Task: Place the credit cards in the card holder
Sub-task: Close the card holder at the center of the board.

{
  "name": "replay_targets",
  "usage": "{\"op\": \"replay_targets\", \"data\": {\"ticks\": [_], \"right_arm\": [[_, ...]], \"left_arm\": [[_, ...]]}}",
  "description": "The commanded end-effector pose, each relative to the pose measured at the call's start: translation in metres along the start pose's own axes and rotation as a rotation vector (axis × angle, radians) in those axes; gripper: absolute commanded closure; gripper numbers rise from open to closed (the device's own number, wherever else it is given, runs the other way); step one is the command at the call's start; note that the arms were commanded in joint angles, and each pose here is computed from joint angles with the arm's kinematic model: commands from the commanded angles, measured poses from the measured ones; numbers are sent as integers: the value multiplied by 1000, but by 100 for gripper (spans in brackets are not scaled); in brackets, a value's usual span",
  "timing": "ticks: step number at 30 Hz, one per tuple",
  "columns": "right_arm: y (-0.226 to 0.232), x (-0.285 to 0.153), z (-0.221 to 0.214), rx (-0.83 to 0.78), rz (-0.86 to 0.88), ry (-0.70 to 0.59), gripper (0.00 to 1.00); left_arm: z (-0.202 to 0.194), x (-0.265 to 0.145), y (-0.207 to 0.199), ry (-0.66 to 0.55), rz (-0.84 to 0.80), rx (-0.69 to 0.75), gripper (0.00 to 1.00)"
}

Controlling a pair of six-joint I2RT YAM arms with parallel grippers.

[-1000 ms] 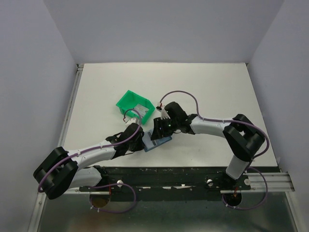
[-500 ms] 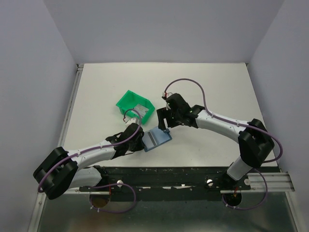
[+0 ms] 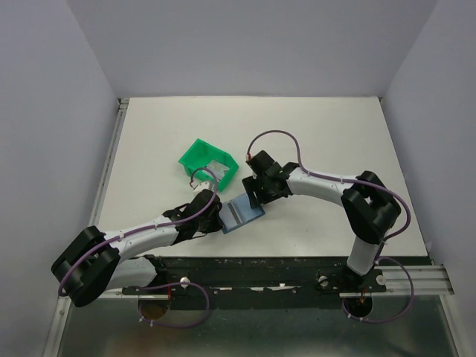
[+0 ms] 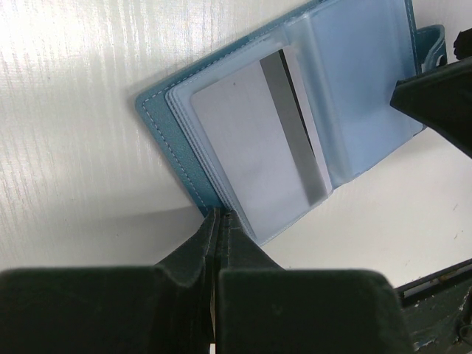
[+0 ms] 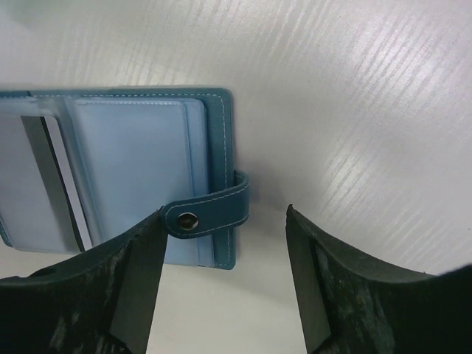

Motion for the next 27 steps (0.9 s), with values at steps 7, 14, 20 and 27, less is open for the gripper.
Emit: {"op": "replay_targets", "data": {"ticks": [7, 14, 20, 27], "right_arm": [[-26, -1, 12, 40, -184, -90, 40], [-32, 6, 14, 54, -222, -109, 63], [-20, 9, 14, 55, -144, -120, 73], [12, -17, 19, 8, 99, -196, 99]], "left_arm": [[-17, -1, 13, 60, 38, 11, 96], [-16, -2, 13, 60, 38, 11, 96], [-15, -3, 13, 58, 41, 14, 96], [-13, -3, 12, 55, 43, 16, 96]]}}
Point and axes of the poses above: each gripper's point midway between its finger pads, its own x axis out along the fingers, its own y axis along the line the jaws close on, z = x × y, the point moved 2 cm from there along -x, back along the fingers, and after that the axes turned 7 degrees about x, right-handed, at the moved point
